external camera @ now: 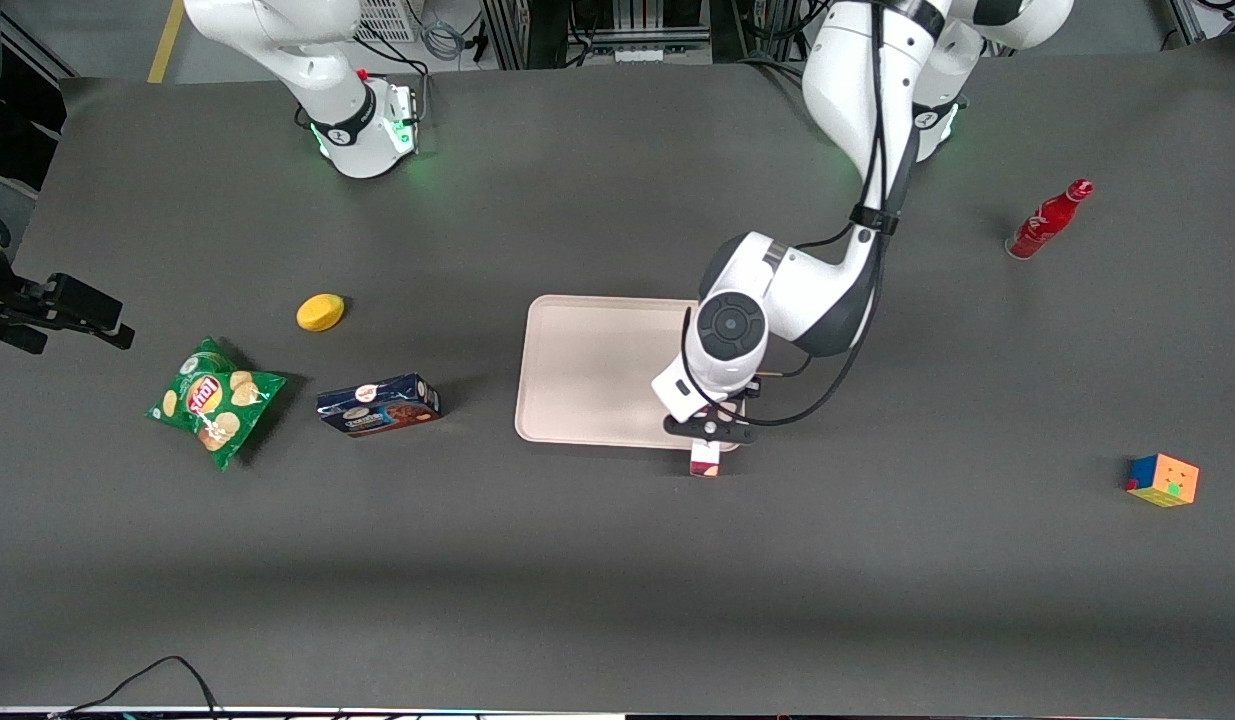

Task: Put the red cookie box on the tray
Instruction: 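Carry the held cookie box over to the pink tray, then lower the cookie box upright onto the tray's edge area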

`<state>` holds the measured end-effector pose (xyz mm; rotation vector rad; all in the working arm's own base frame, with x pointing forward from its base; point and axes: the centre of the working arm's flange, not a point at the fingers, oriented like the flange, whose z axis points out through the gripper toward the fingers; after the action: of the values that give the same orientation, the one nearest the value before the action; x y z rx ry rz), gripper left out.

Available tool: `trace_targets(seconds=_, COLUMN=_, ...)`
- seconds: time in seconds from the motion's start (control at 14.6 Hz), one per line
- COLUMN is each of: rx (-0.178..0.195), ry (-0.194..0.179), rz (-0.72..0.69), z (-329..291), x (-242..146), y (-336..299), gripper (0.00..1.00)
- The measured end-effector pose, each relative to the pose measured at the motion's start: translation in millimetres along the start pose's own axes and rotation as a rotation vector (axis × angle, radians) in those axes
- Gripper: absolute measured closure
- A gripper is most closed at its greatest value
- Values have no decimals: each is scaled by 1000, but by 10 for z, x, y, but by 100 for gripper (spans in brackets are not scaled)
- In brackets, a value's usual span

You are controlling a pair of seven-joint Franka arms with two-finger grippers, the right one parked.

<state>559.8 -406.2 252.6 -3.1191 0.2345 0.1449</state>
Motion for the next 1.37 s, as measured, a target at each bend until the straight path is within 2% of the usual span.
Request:
trace_targets(seconds=0.41, rx=4, ry=-13, rz=-6, z=-20, x=-141, y=-45, gripper=78)
trace_targets(seconds=0.68, rx=-13, ry=17, rz=-11, z=29, x=-355, y=-145, gripper=78)
trace_targets(seconds=0.96, rx=-29, ry=66, rz=-11, z=116, x=-534, y=-91, gripper=78)
trace_targets(seconds=1.37, rx=-30, ry=78, rz=-33, z=284, x=-702, y=-94, gripper=78)
